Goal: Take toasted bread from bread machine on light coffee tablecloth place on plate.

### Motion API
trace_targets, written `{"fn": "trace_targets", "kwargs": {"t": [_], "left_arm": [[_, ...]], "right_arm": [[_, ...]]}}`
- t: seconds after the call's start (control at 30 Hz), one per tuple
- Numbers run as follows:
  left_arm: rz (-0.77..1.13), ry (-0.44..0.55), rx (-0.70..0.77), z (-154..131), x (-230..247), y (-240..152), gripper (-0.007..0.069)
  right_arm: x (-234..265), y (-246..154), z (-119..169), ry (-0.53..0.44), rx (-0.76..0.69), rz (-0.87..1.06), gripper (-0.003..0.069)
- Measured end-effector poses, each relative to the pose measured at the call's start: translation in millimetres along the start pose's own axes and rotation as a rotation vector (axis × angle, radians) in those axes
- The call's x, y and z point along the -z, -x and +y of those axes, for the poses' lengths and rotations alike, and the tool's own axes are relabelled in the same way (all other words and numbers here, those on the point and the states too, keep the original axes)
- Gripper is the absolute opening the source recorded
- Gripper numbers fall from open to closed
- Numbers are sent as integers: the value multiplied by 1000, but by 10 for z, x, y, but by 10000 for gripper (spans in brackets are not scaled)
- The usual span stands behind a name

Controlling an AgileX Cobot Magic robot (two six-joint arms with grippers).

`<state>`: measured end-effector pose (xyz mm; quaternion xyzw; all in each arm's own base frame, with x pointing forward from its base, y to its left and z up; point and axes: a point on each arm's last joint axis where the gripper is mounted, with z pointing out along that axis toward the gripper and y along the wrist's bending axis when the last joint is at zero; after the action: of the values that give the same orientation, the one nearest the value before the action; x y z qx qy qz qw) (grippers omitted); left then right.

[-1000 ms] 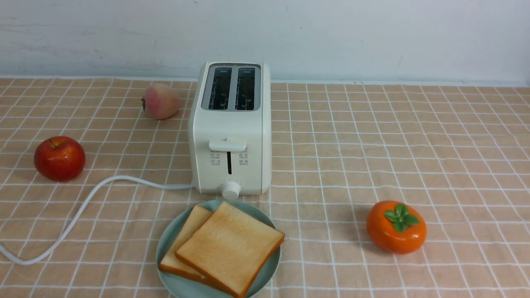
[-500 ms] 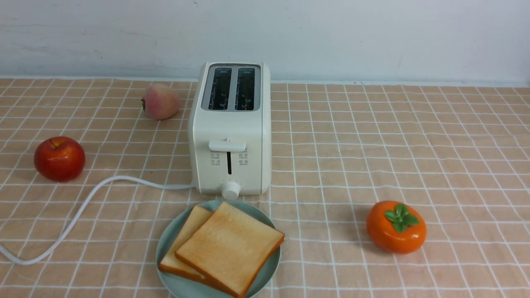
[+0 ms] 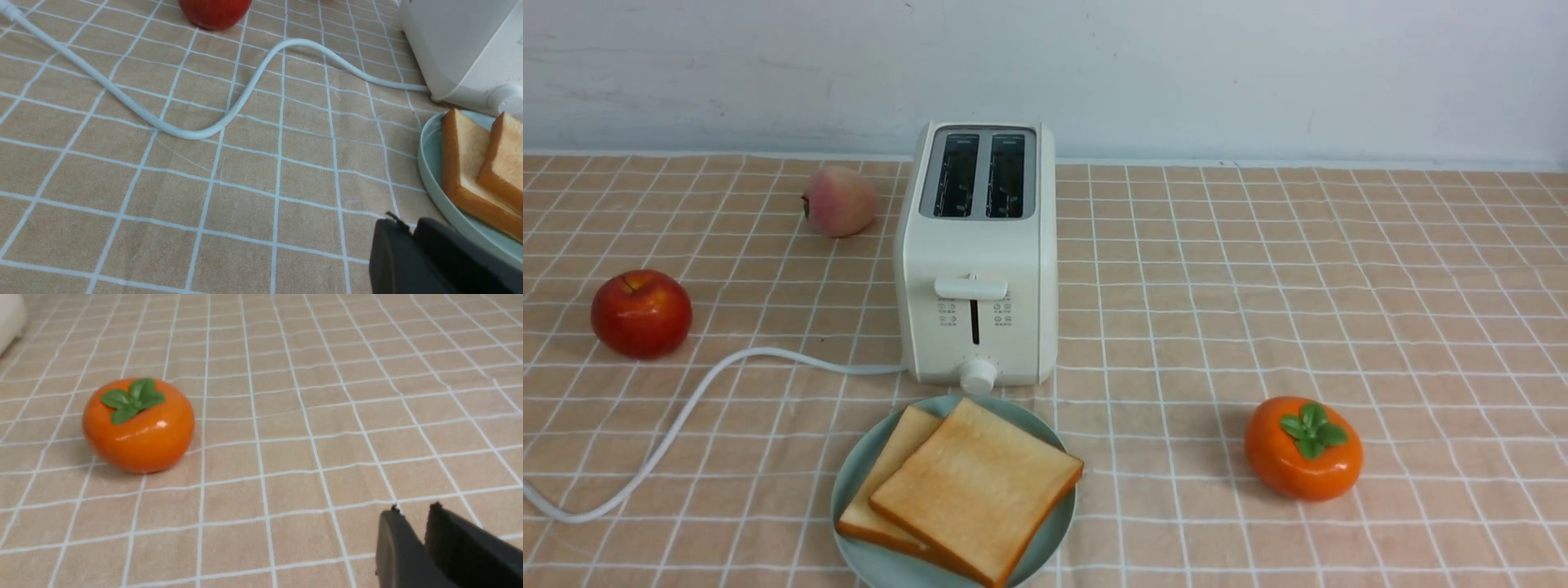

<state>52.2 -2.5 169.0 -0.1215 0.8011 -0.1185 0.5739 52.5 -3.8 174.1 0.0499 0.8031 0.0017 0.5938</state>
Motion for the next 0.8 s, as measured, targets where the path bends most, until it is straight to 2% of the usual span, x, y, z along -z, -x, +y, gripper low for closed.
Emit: {"fn": "trace_targets", "kwargs": {"t": [0.8], "left_arm": [[0, 0, 0, 0, 0, -1, 89]], "right_arm": [[2, 1, -3, -4, 6, -4, 143]]}}
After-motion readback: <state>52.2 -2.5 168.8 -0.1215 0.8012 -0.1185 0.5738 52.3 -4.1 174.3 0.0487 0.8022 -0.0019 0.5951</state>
